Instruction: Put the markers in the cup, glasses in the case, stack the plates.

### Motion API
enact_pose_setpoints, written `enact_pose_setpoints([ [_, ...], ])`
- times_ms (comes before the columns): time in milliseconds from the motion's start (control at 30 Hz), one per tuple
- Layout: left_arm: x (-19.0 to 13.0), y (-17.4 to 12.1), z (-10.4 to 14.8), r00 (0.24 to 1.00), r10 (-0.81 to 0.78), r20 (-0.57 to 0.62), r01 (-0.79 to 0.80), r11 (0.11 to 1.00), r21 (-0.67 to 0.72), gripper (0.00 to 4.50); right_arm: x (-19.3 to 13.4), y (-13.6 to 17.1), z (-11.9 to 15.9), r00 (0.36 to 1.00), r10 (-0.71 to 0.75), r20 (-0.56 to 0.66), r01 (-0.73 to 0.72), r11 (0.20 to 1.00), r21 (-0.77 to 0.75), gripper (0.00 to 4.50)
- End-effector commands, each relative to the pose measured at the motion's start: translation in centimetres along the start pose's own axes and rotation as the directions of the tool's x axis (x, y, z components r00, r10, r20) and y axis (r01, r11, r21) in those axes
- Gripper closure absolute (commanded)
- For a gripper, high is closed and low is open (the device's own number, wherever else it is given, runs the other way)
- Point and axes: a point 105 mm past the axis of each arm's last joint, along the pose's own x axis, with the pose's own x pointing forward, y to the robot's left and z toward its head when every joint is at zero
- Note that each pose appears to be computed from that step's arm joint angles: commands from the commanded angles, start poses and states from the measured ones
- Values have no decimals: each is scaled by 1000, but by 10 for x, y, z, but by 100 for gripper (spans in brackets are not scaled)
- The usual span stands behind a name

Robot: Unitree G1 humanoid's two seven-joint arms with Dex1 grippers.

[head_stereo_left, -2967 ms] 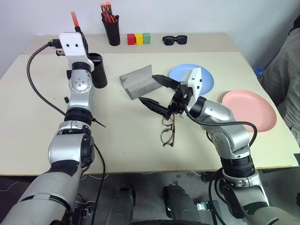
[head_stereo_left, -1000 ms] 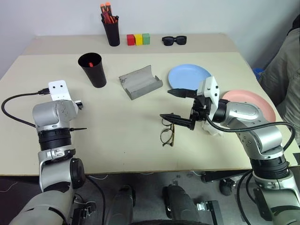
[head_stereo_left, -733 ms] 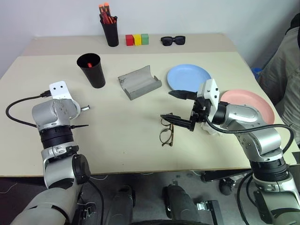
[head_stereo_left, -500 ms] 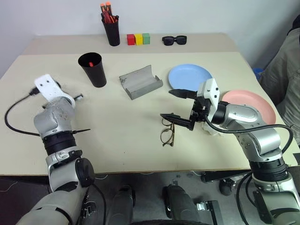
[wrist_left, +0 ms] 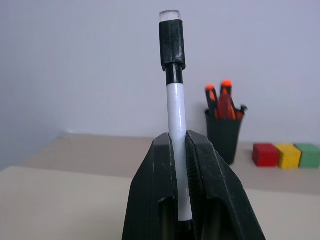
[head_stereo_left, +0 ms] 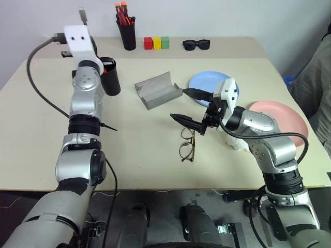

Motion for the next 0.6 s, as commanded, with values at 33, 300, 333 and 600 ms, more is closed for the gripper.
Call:
enact_pose_setpoints([
  [33, 6, 0, 17, 996, 14, 86, -16, 1000, 19, 446, 0, -1, 17, 998, -15, 56, 18, 999, -49, 0],
  [300, 6, -4, 1, 998, 22, 56, -23, 1000, 13, 446, -3, 0, 19, 998, -28, 58, 31, 998, -48, 0],
  [333, 6, -4, 0, 998, 24, 51, -24, 1000, 6, 446, -3, 0, 19, 998, -28, 57, 31, 998, -48, 0],
  [600, 5, 0, -4, 997, 66, 44, -66, 998, 12, 243, -1, 1, 19, 998, -20, 55, 22, 999, -49, 0],
])
